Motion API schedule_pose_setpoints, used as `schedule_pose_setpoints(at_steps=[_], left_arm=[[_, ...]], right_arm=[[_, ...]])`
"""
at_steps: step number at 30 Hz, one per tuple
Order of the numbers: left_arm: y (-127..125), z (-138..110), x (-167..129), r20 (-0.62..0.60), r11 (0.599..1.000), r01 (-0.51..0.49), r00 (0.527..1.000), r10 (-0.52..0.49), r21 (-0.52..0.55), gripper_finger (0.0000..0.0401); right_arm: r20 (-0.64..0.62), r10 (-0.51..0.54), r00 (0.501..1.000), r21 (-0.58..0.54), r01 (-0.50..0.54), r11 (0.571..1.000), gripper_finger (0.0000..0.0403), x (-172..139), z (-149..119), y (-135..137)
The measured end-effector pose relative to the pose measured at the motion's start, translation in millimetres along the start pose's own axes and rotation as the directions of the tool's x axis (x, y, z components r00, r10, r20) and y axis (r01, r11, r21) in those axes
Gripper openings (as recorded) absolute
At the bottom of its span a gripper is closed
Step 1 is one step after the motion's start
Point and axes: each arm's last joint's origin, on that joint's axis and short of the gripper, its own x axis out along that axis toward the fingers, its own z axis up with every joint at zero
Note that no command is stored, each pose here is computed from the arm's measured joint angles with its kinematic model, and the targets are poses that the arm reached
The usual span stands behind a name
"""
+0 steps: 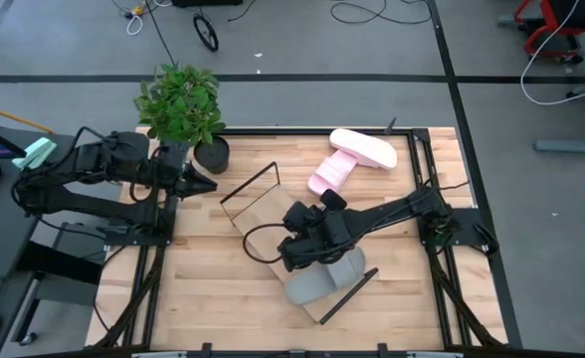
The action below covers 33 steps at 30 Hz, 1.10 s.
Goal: Pick and place slides into the shelf
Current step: Put the gray slide on the shelf
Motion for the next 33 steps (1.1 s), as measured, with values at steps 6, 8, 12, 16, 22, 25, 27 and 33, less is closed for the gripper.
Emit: schedule_pose_setpoints(at_steps=[6,8,12,16,22,25,27,33], left_arm=[[0.1,0.0,0.0,0.000,1.000,-0.001,1.000,0.001,0.017,0.0031],[0.1,-0.1,0.2,-0.001,1.000,0.000,1.000,0.000,0.022,0.0030],[0.1,0.1,0.1,0.000,1.000,0.000,1.000,0.000,0.022,0.0033],[0.1,0.1,0.1,0.000,1.000,0.000,1.000,0.000,0.022,0.0037],[0.1,0.0,0.1,0.000,1.000,0.000,1.000,0.000,0.022,0.0034],[0.1,0.1,0.1,0.000,1.000,0.000,1.000,0.000,0.022,0.0029],[0.1,0.0,0.1,0.000,1.000,0.000,1.000,0.000,0.025,0.0027],[0.1,0.0,0.3,-0.001,1.000,0.000,1.000,0.000,0.027,0.0027]], right_arm=[[0.009,0.012,1.000,0.017,-0.012,1.000,0.0057,0.3,-1.1,4.5],[0.017,0.024,1.000,0.040,-0.024,0.999,0.0057,0.3,-0.2,5.8],[0.036,0.047,0.998,0.067,-0.049,0.997,0.0057,0.3,2.3,8.6],[0.044,0.071,0.997,0.087,-0.074,0.993,0.0057,3.2,1.9,13.2],[0.009,0.124,0.992,0.106,-0.124,0.987,0.0056,13.4,-4.5,22.6],[0.002,0.158,0.987,0.120,-0.157,0.980,0.0055,18.3,-9.1,29.5],[0.005,0.179,0.984,0.150,-0.178,0.973,0.0055,22.2,-11.1,33.9],[0.005,0.224,0.975,0.214,-0.220,0.952,0.0055,29.2,-15.4,42.0]])
